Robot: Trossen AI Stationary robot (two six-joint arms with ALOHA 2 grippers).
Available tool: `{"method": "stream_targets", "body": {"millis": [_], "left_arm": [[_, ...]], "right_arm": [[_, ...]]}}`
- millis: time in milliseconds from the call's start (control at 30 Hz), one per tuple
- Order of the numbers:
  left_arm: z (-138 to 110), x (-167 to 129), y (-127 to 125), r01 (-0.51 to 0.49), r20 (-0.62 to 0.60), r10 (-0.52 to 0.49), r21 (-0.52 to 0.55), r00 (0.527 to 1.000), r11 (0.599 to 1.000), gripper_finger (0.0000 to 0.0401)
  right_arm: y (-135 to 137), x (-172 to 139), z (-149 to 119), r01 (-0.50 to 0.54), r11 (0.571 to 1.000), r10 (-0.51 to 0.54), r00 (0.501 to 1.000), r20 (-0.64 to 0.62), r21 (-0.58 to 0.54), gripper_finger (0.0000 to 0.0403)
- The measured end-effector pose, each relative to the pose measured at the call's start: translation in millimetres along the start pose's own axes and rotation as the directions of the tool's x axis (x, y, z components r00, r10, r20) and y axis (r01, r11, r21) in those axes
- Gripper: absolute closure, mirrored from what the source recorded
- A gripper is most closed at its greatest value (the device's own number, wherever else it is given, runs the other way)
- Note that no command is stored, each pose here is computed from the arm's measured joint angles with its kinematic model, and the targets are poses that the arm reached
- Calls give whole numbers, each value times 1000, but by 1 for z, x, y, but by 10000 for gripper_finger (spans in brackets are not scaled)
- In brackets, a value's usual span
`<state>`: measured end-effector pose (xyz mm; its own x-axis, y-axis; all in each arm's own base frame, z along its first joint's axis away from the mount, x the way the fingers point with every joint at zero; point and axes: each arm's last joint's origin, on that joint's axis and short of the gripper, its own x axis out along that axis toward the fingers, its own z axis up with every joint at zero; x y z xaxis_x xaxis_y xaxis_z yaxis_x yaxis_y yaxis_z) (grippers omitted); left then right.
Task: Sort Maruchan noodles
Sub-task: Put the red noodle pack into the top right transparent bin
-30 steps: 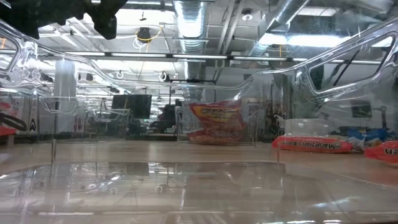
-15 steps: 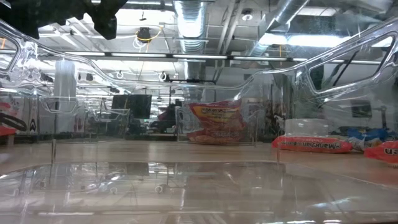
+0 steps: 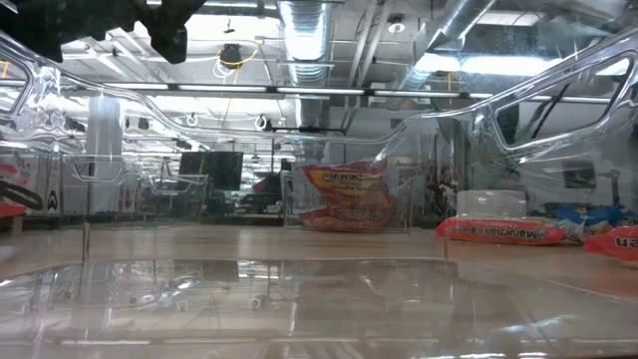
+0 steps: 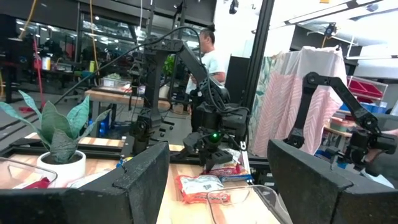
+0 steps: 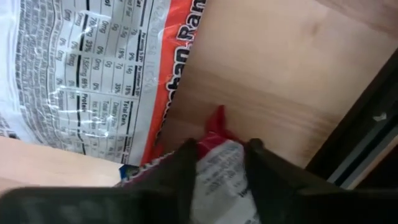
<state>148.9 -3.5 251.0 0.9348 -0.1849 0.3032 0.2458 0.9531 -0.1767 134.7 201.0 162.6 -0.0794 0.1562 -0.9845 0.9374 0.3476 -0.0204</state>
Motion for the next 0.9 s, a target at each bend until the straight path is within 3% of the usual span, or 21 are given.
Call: {"method": "stream_targets", "body": {"millis": [133,200,567,700,900], "left_arm": [[0,0,0,-1,0,1,0,1000,1000,145],[0,0,0,-1,0,1,0,1000,1000,145],[0,0,0,-3,3,3,1,1000,1000,145],[0,0,0,-2,3,2,1,1000,1000,145],[0,0,0,-3,3,3,1,1000,1000,145]], "right_arm": [[0,0,1,6,999,-5,1000,5,-49,359],[1,-1,4,-2,998,3,1000,20,-70,385],[4,-42,22,-75,989,88,991,103,-130,386],[6,-53,22,-136,983,146,986,75,-122,383],[16,-56,9,-280,947,276,960,-47,-156,294]]}}
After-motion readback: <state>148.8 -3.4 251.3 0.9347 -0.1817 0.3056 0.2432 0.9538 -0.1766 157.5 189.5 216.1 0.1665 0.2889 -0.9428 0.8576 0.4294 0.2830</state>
